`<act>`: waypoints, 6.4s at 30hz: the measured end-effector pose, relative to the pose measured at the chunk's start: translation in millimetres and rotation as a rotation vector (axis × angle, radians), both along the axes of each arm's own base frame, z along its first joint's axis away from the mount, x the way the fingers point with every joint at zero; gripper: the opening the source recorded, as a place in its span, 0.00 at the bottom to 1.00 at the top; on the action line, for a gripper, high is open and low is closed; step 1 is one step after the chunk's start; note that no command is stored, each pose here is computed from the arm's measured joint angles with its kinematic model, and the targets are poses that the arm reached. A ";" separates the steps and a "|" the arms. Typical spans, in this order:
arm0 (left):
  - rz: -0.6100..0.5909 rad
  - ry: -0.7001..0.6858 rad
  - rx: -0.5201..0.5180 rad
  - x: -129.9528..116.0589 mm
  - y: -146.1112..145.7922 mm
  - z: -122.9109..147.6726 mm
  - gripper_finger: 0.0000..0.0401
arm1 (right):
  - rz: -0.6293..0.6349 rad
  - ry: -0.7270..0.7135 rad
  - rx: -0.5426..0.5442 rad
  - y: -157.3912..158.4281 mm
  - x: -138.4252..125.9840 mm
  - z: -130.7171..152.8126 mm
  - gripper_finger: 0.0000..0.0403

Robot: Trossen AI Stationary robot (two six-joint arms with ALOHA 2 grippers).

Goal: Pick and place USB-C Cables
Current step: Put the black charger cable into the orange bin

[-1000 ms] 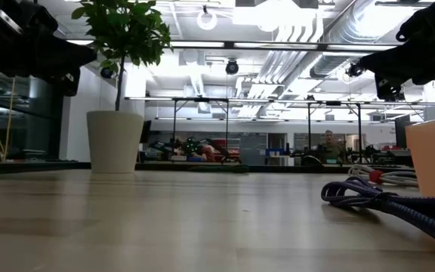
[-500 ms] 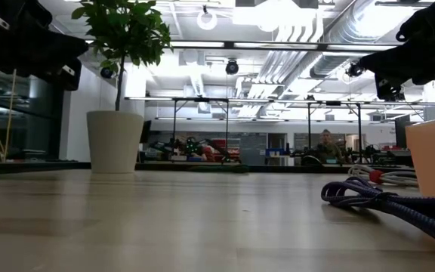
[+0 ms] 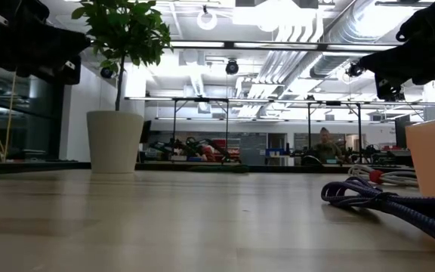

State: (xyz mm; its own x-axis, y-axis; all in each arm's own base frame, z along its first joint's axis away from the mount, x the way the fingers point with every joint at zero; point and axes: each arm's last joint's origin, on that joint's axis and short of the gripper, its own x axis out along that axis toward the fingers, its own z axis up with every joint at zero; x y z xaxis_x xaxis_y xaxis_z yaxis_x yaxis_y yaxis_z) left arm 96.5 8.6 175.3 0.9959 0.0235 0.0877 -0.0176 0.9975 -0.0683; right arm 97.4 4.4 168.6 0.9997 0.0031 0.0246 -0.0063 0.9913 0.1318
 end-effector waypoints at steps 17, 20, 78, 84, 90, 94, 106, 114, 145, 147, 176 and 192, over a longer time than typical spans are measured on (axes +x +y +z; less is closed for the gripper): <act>-0.160 -0.152 -0.019 3.8 -13.0 48.6 0.61 | 0.000 0.000 0.000 0.0 0.0 0.0 0.00; -0.190 -0.070 0.011 14.4 -19.3 61.7 0.61 | 0.000 0.001 0.000 0.0 0.0 -0.1 0.00; 0.170 1.342 0.145 120.7 -110.7 -31.5 0.05 | 0.000 0.000 0.000 0.0 0.0 -0.1 0.00; 0.171 1.163 0.275 158.1 -90.4 -8.3 0.01 | 0.000 0.000 0.000 0.0 0.0 0.0 0.00; 0.060 0.788 0.231 188.0 -56.4 4.3 0.01 | 0.000 0.000 0.000 0.0 0.0 -0.1 0.00; -0.023 0.538 0.091 192.1 -23.3 2.4 0.00 | 0.001 0.000 0.000 0.0 0.1 0.0 0.00; 0.079 0.118 -0.014 169.2 22.4 5.6 0.00 | -0.009 0.007 0.000 -0.3 0.6 -0.5 0.00; 0.092 0.078 -0.065 169.0 25.9 9.3 0.00 | -0.013 0.000 0.001 -0.4 0.6 0.1 0.00; 0.029 0.012 -0.045 287.0 46.8 8.5 0.00 | -0.135 0.016 0.113 -1.0 48.6 -6.6 0.71; 0.029 -0.019 -0.041 291.4 47.4 10.8 0.00 | -0.141 0.014 0.113 -0.9 52.7 -8.8 0.71; 0.005 -0.030 -0.036 294.2 46.5 13.6 0.00 | -0.039 0.123 -0.005 2.7 147.3 1.2 0.48; 0.003 0.040 -0.008 293.2 46.9 12.4 0.31 | -0.035 0.163 -0.008 2.8 145.5 -0.1 0.03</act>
State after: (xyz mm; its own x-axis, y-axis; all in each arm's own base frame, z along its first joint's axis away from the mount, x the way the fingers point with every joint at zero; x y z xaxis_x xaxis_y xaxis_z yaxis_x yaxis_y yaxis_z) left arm 389.6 55.5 187.6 0.9985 0.0271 0.0472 -0.0235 0.9969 -0.0756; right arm 242.9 7.2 168.5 0.9900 -0.0319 -0.1374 0.0486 0.9916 0.1200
